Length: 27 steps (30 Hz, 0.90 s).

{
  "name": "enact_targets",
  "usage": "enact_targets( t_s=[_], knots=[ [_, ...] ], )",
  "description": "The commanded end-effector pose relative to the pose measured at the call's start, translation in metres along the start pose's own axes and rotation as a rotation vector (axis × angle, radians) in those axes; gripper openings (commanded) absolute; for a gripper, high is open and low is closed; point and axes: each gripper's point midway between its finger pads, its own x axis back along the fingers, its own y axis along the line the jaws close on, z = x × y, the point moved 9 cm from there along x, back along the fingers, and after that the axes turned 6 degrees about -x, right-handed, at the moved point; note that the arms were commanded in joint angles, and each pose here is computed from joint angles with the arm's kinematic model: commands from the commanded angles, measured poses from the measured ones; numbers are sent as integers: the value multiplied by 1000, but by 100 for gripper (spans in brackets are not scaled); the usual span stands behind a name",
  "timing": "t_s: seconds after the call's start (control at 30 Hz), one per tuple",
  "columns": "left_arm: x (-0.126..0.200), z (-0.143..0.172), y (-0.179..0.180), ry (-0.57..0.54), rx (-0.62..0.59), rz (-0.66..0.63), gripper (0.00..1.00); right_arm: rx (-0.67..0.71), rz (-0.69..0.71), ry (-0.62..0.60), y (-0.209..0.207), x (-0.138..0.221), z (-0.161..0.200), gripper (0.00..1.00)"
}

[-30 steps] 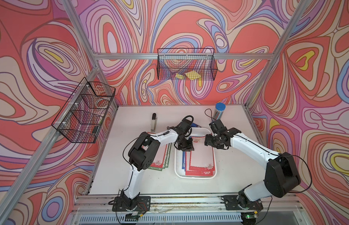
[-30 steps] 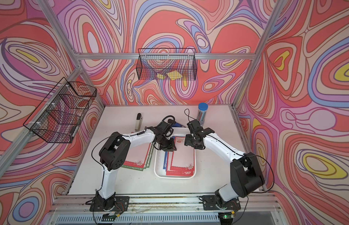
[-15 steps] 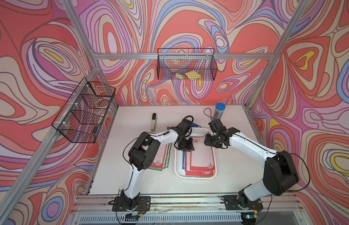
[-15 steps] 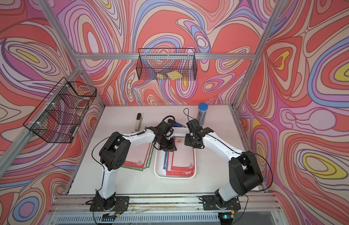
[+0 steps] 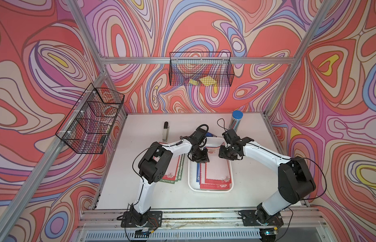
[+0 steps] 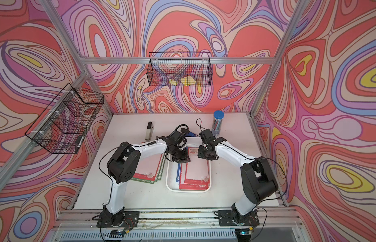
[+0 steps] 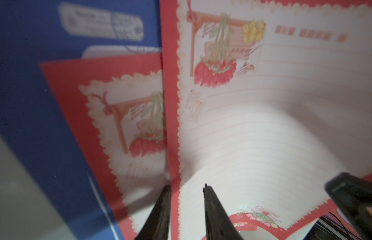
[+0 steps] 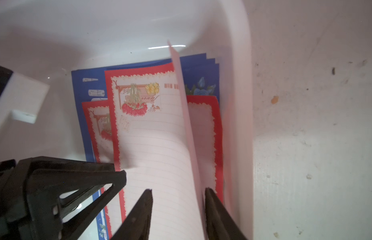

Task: Take out the stationery paper from the storage box
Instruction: Pick up the stationery paper from the storage box.

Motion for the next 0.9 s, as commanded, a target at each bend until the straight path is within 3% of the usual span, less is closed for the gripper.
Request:
enact_targets(
  t_s=[0.0, 0.1, 0.2, 0.33, 0.63, 0.87],
  knots=[
    [-11, 5, 7, 33, 29, -8, 31, 10, 11, 27, -2, -7, 1, 41],
    [-6, 3, 2, 16, 21, 6, 31, 21, 3, 23, 1, -3, -2, 30],
    [6, -1, -6, -11, -2, 9, 37, 43, 1, 1, 6, 12, -7, 13],
    [34, -6, -21, -78, -51, -1, 43, 109, -15, -31, 14, 40, -16, 0],
    [146, -2, -54, -363, -176, -20, 45, 266, -7, -126, 28, 124, -33, 0],
    [239, 23, -55, -616, -299, -34, 43, 421, -242, -229, 57, 201, -37, 0]
  ],
)
